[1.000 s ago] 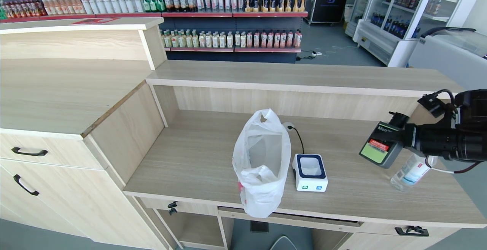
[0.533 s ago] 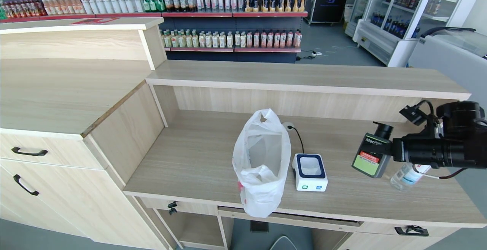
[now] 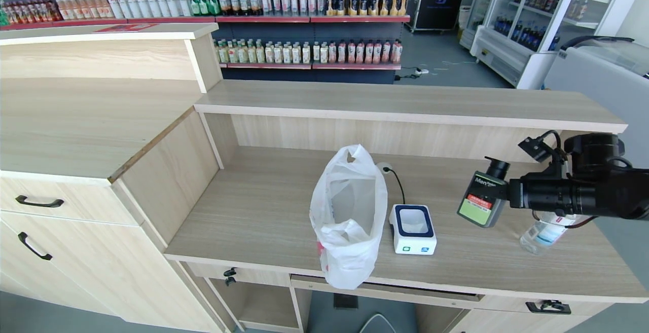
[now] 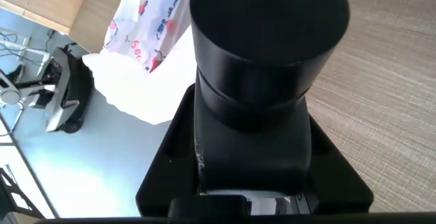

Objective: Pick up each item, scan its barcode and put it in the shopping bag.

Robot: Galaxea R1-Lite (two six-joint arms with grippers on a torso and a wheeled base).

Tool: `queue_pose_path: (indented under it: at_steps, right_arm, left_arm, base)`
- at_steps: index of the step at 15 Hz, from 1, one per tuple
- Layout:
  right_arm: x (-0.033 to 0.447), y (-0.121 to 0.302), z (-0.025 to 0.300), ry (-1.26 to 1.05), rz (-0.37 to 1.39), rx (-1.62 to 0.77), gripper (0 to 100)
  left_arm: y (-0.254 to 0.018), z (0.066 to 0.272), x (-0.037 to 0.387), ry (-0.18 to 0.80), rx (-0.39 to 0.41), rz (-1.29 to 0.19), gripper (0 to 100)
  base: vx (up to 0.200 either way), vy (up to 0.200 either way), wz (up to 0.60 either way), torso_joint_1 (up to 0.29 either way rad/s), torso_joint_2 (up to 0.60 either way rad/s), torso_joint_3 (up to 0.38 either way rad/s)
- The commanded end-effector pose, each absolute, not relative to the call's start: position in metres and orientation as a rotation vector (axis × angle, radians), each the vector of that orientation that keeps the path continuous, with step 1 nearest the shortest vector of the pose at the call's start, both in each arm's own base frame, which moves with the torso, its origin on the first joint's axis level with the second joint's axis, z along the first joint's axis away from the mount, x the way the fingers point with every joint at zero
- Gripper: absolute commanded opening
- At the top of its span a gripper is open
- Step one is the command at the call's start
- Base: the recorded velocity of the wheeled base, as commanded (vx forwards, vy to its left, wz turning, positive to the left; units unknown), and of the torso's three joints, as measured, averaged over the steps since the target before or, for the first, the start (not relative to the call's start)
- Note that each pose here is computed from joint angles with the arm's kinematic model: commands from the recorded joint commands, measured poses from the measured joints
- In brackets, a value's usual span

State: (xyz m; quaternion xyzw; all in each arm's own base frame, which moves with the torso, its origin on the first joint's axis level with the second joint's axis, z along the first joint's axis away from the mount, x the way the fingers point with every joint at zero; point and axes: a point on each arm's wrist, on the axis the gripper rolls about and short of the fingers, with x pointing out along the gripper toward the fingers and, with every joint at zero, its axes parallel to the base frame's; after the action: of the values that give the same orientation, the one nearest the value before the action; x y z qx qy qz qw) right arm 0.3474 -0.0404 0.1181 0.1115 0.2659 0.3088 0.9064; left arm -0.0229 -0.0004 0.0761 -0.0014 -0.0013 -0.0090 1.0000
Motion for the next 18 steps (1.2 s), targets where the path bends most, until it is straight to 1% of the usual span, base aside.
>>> queue_pose_path:
  at_steps: [1, 9, 18]
  right_arm:
    - [0.352, -0.036, 0.111, 0.556, 0.652, 0.229, 0]
    - [0.366, -0.018, 0.1, 0.555, 0.706, 0.215, 0]
    - [0.375, -0.018, 0.095, 0.555, 0.706, 0.21, 0]
  left_arm:
    - [0.0, 0.076, -0.023, -0.003, -0.003, -0.018, 100]
    - [0.0, 0.076, -0.023, -0.003, -0.003, -0.018, 100]
    - [0.0, 0.076, -0.023, -0.003, -0.003, -0.018, 100]
  base:
    - [0.0, 0.0, 0.0, 0.0, 0.0, 0.0]
    - [0.0, 0.0, 0.0, 0.0, 0.0, 0.0]
    - [0.0, 0.0, 0.0, 0.0, 0.0, 0.0]
